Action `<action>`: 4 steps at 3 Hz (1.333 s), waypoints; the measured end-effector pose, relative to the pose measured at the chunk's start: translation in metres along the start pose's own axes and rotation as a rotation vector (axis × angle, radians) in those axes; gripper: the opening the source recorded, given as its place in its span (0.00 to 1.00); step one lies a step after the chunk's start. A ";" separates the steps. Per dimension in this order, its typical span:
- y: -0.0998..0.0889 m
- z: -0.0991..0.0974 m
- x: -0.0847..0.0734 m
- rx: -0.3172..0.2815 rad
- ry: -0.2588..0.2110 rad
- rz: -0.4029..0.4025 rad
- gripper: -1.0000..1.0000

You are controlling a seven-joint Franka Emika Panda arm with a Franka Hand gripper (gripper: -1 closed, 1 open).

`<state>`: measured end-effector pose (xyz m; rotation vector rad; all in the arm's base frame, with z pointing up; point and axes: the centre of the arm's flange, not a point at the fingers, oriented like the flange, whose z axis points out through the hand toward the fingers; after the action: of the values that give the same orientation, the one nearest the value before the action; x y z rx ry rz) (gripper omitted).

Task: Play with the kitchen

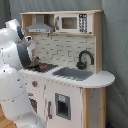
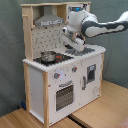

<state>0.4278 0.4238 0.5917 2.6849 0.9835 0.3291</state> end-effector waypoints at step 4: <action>-0.009 0.015 0.050 0.015 0.016 -0.052 1.00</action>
<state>0.4642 0.4602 0.5810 2.6686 1.0630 0.3343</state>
